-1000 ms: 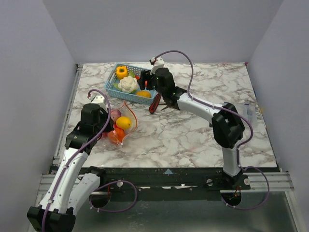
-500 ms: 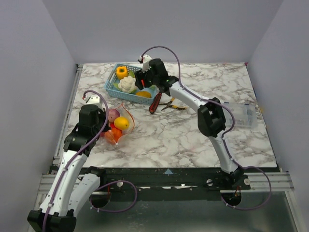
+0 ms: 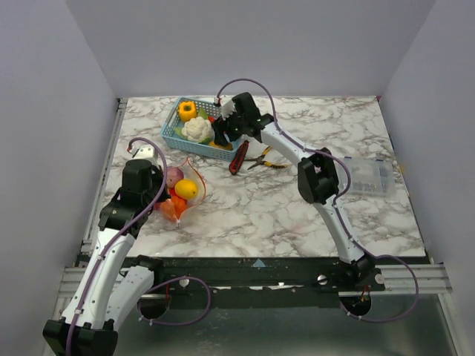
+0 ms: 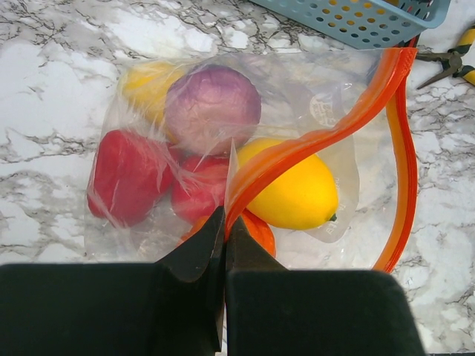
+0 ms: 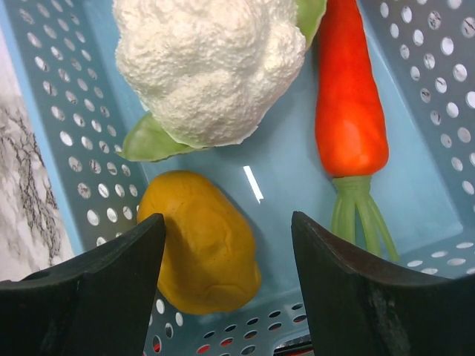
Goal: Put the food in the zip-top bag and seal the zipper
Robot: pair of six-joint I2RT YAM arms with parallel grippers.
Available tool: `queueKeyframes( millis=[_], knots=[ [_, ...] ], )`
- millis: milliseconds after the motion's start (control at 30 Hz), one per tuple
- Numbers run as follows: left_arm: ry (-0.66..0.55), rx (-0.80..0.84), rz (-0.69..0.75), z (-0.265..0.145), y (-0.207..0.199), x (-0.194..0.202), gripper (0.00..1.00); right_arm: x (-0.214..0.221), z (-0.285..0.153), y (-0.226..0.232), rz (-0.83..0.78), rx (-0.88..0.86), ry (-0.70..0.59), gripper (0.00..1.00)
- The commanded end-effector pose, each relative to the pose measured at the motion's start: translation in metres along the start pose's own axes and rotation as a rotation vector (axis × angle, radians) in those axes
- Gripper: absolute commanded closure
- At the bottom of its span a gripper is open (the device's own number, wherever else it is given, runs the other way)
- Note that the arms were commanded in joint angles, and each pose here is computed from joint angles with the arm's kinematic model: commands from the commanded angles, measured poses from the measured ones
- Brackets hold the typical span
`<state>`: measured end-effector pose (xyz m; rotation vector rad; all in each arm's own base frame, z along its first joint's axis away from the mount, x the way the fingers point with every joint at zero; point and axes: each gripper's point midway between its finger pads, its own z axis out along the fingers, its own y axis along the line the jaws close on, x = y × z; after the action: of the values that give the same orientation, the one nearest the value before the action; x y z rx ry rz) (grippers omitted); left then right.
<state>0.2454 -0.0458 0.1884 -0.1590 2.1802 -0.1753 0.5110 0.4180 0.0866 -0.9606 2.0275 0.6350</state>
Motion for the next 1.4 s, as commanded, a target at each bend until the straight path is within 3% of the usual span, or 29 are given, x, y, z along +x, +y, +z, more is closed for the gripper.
queueKeyframes(
  millis=[0, 300, 767, 933, 1033, 1133, 1367],
  knots=[
    [-0.023, -0.012, -0.012, -0.001, 0.002, -0.007, 1.00, 0.022, 0.002, 0.011, -0.007, -0.083, 0.073, 0.28],
    [-0.018, -0.004, -0.012, -0.001, 0.001, -0.006, 1.00, 0.037, 0.002, 0.021, 0.008, -0.139, 0.117, 0.12],
    [-0.017, 0.001, -0.013, -0.001, 0.001, -0.006, 1.00, 0.076, 0.020, 0.018, 0.052, -0.119, 0.202, 0.11],
    [-0.015, -0.002, -0.015, 0.000, 0.001, -0.005, 1.00, 0.079, 0.027, 0.019, 0.050, -0.113, 0.203, 0.17],
    [-0.015, -0.003, -0.014, 0.000, 0.001, -0.005, 1.00, 0.073, 0.027, 0.021, 0.052, -0.112, 0.187, 0.34],
    [-0.013, -0.002, -0.014, 0.000, 0.001, -0.005, 1.00, 0.052, 0.021, 0.022, 0.063, -0.096, 0.137, 0.46],
    [-0.008, 0.002, -0.014, 0.000, 0.001, -0.004, 1.00, -0.010, -0.008, 0.024, 0.082, -0.059, 0.007, 0.57]
  ],
)
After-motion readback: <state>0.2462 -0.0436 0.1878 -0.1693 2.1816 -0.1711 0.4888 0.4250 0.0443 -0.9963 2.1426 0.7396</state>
